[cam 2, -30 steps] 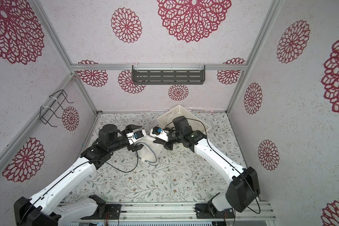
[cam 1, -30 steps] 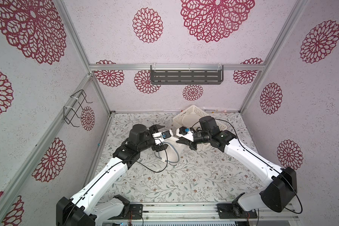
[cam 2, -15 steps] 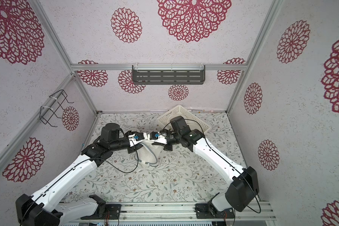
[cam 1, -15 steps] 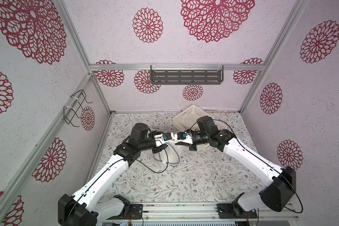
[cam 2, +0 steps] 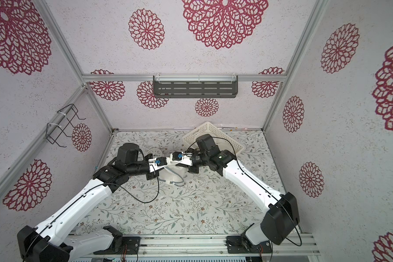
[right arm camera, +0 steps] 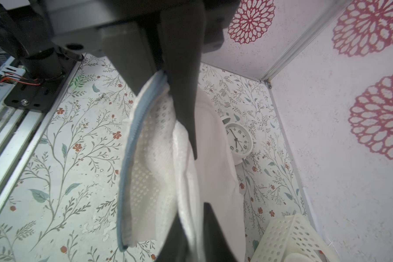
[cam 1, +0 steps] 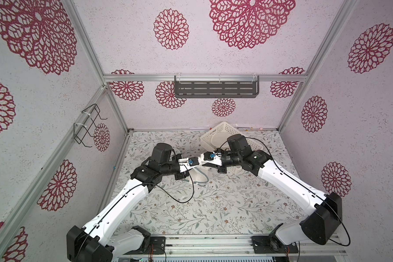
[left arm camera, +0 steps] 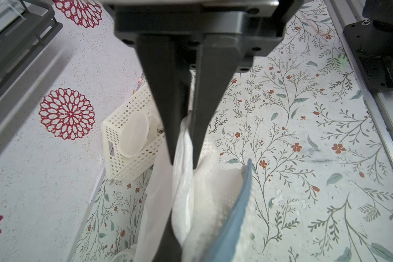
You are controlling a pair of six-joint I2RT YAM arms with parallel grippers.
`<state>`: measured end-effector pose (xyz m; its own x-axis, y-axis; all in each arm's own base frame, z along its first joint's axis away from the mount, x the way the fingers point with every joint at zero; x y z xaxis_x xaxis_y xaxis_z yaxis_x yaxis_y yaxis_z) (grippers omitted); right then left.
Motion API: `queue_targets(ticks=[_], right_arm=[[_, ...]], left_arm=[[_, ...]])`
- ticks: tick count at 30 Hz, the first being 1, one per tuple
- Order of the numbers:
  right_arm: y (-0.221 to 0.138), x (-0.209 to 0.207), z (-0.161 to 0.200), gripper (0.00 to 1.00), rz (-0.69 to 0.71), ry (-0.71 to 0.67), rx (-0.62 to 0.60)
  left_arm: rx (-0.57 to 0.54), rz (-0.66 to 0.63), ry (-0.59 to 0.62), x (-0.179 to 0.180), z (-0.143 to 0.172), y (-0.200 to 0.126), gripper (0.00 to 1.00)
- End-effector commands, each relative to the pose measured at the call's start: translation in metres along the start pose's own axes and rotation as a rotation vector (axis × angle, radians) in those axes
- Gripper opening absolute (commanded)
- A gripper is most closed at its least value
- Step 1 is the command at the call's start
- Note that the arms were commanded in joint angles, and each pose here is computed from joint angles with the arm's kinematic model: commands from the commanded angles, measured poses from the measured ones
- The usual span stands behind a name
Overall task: Turn the laundry bag inside out
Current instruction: Turn over the laundry bag.
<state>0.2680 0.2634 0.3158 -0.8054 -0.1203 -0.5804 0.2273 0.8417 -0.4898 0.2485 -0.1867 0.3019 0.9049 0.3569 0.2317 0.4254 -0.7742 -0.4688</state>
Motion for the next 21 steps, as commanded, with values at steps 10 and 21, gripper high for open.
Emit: queue_targets(ticks=[10, 21], right_arm=[[-0.074, 0.007, -0.012, 0.72, 0.54, 0.145, -0.011], [-0.039, 0.046, -0.005, 0.61, 0.612, 0.264, -0.202]], left_arm=[[0.002, -0.143, -0.265, 0.014, 0.002, -0.007, 0.0], [-0.133, -0.101, -0.488, 0.013, -0.015, -0.011, 0.0]])
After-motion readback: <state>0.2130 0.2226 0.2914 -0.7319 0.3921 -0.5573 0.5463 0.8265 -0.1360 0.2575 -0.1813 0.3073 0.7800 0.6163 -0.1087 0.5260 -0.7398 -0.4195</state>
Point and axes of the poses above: each gripper's point midway between its finger pads, its own y axis out along the fingers, its own x axis along the line the jaws close on, z = x × y, the point moved 7 cm from there along -y, back along the fingers, and after that the axes turned 14 degrees about -y, right-handed, at the moved point
